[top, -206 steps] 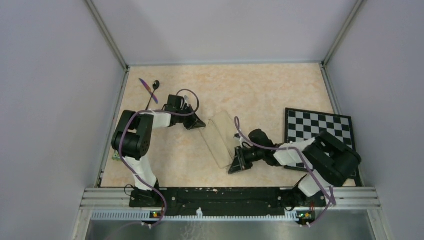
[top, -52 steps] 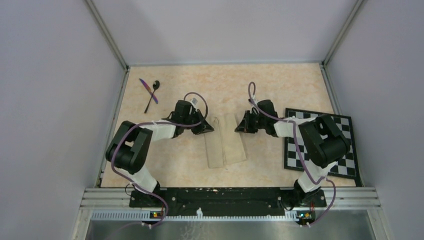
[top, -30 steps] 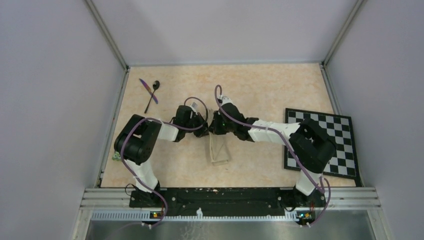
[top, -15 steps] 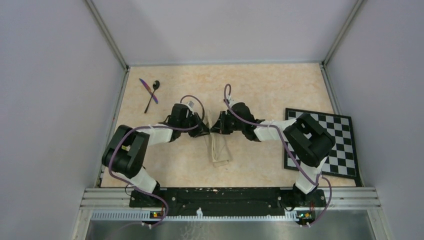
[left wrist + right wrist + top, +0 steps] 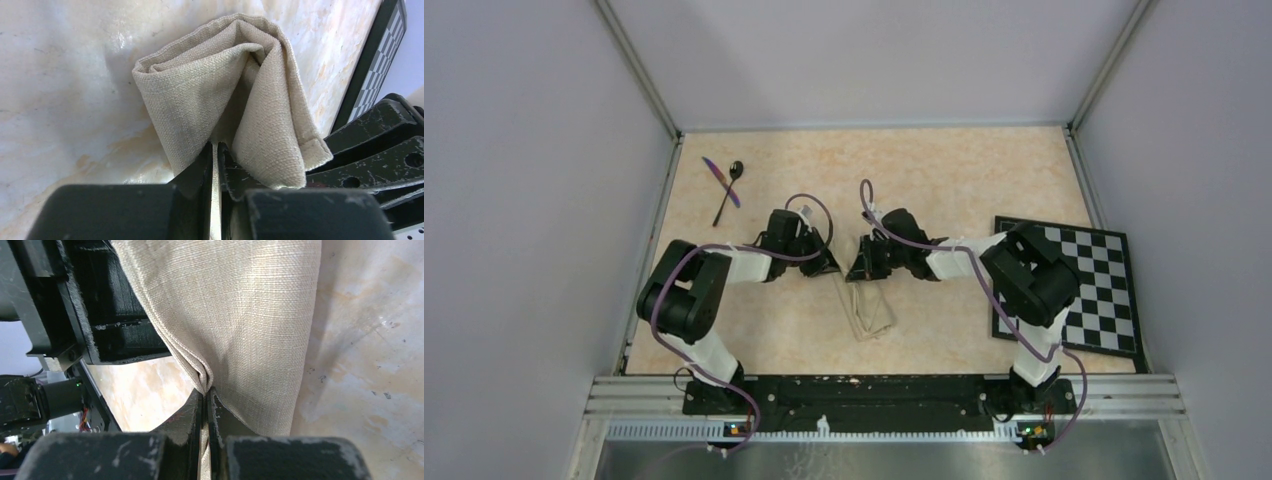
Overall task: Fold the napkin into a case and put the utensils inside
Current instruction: Fold the 2/3-rectangle-folded napkin at the center of the board.
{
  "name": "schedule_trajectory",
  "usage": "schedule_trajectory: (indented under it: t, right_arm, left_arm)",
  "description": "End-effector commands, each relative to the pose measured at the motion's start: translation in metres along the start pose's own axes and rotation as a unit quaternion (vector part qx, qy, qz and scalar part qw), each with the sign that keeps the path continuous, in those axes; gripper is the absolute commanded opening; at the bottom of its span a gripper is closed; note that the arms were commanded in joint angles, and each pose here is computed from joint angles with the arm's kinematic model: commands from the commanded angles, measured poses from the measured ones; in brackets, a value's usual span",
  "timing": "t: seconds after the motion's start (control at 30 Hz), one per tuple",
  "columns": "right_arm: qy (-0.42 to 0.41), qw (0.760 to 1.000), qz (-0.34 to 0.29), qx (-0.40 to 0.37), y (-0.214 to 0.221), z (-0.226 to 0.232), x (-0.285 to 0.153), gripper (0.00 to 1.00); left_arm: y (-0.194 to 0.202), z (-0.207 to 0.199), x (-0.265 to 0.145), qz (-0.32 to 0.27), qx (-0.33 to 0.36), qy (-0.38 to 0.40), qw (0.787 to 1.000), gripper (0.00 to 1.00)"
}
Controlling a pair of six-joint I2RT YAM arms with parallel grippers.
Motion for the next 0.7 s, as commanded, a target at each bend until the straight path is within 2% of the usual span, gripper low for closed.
schedule_trajectory:
  t: [0.0, 0.23, 0.37, 0.47, 0.53, 0.67]
  right_arm:
    - [-0.024, 0.999, 0.012, -0.017, -0.004, 0.008, 0.005, 0.0]
    - [-0.037, 0.999, 0.021, -0.014, -0.003, 0.015, -0.002, 0.0]
    - [-0.042, 0.999, 0.013, 0.018, -0.003, 0.015, 0.006, 0.0]
    - [-0.032, 0.999, 0.001, 0.041, 0.0, 0.007, 0.013, 0.0]
    - [-0.023, 0.998, -0.006, 0.053, 0.003, 0.002, 0.014, 0.0]
    - [-0.008, 0.997, -0.028, 0.068, 0.002, -0.002, 0.012, 0.0]
  left_arm:
    - [-0.008, 0.005, 0.006, -0.023, 0.008, -0.008, 1.0, 0.1]
    - [-0.011, 0.001, -0.003, -0.033, 0.029, -0.016, 0.999, 0.1]
    - [-0.014, -0.006, -0.01, -0.051, 0.037, -0.01, 0.998, 0.12]
    - [-0.014, -0.008, -0.009, -0.042, 0.034, -0.006, 0.999, 0.13]
    - [-0.012, -0.01, -0.015, -0.047, 0.033, -0.002, 0.998, 0.16]
    - [-0.011, -0.013, -0.035, -0.079, 0.043, -0.012, 0.996, 0.3]
Point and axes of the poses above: each gripper's point midway between its finger pads, its own x axis out along the fingers, its own z axis along the line the jaws close on, y = z × x, the point moved 6 cm from there along -x, back along the fingers, and after that the axes turned 2 degrees about -x, right-handed, at the moved point
